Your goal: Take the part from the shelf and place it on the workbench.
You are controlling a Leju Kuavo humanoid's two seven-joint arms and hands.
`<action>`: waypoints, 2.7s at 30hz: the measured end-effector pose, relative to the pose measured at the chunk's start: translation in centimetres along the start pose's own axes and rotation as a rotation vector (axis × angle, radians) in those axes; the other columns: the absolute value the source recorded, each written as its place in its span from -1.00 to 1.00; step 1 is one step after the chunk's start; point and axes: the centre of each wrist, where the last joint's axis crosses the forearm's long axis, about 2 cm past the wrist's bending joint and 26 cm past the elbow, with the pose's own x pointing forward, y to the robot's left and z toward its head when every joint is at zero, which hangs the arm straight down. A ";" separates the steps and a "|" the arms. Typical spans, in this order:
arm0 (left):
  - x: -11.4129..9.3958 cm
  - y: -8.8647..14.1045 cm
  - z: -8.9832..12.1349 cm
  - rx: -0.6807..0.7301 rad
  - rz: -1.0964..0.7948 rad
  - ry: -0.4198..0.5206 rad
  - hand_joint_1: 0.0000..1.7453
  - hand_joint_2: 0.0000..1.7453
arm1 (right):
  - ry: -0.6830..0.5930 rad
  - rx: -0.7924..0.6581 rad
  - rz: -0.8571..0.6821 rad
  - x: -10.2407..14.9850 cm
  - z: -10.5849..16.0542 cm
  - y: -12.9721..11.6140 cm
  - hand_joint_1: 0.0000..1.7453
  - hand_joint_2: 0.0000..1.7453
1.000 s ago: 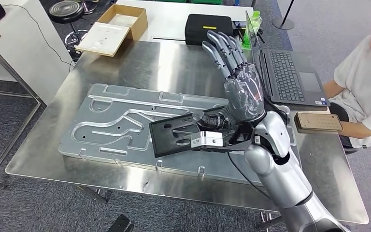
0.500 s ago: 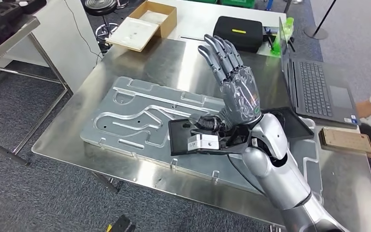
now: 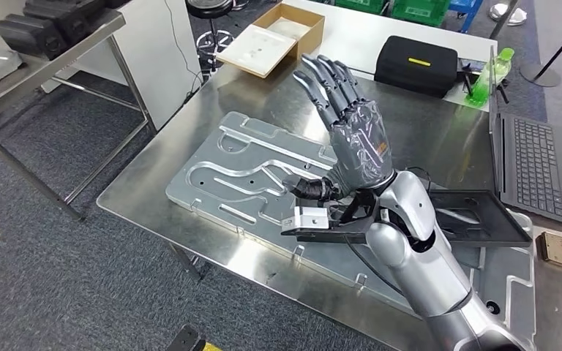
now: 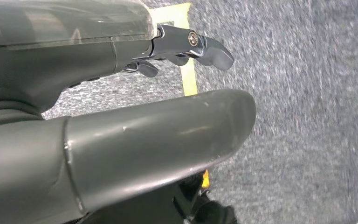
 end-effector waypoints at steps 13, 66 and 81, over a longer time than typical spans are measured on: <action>-0.2 -0.1 0.1 -0.001 0.000 0.005 -1.00 -1.00 | -0.012 0.002 0.000 0.2 -0.2 0.0 -1.00 -1.00; -1.9 0.4 1.2 0.010 -0.034 0.099 -1.00 -1.00 | 0.030 0.000 -0.016 0.3 1.8 0.6 -1.00 -1.00; -1.9 2.0 1.3 0.012 -0.069 0.099 -1.00 -1.00 | 0.028 -0.019 -0.047 0.5 2.2 0.8 -1.00 -1.00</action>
